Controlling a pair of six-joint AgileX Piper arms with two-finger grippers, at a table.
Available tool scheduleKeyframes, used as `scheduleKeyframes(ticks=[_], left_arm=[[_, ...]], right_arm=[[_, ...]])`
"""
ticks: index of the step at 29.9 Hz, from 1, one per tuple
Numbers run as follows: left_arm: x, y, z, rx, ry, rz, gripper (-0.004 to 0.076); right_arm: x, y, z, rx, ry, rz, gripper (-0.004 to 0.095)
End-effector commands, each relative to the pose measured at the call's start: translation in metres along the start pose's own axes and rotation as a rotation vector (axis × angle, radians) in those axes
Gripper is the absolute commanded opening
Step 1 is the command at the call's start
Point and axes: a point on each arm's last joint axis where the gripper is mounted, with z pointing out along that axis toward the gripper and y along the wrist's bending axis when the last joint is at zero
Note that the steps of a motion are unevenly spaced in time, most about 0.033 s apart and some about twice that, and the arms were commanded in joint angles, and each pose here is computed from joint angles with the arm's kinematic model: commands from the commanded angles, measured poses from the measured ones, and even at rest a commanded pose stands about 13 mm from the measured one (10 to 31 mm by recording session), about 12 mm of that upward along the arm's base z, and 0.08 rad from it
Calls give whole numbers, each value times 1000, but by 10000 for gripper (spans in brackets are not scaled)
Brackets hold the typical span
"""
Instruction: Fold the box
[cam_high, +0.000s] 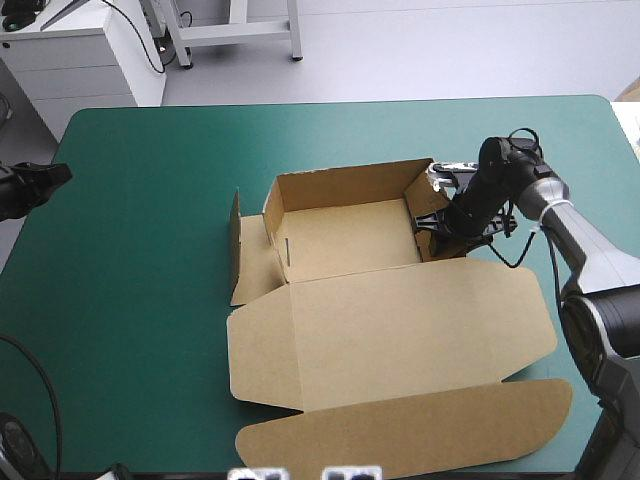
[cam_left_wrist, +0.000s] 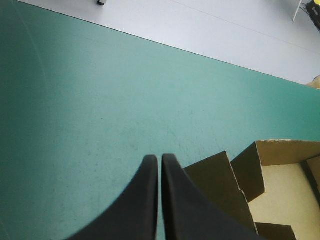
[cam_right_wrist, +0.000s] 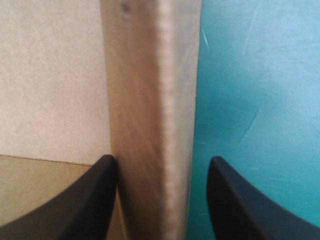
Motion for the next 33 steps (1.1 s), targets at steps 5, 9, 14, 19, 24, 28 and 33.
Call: scheduleKeyframes(ticks=[5, 9, 14, 19, 24, 28, 33], left_arm=[[-12, -15, -10, 41, -90, -34, 6], [-12, -15, -10, 39, -88, -32, 6], [-10, -10, -6, 26, -70, -34, 6], [-6, 11, 13, 31, -23, -91, 6], [2, 25, 48, 97, 44, -176, 6], [14, 10, 86, 185, 144, -174, 6], [35, -32, 132, 299, 267, -127, -8]], right_arm=[[1, 8, -34, -8, -52, -181, -2], [-6, 10, -49, -19, -109, -209, -15], [-5, 2, -89, 8, -227, -228, -18], [11, -4, -133, -99, -363, -190, -18], [20, 5, -157, -245, -466, -238, -18], [19, 18, -161, -360, -492, -247, -18], [15, 31, -156, -355, -508, -290, -18]])
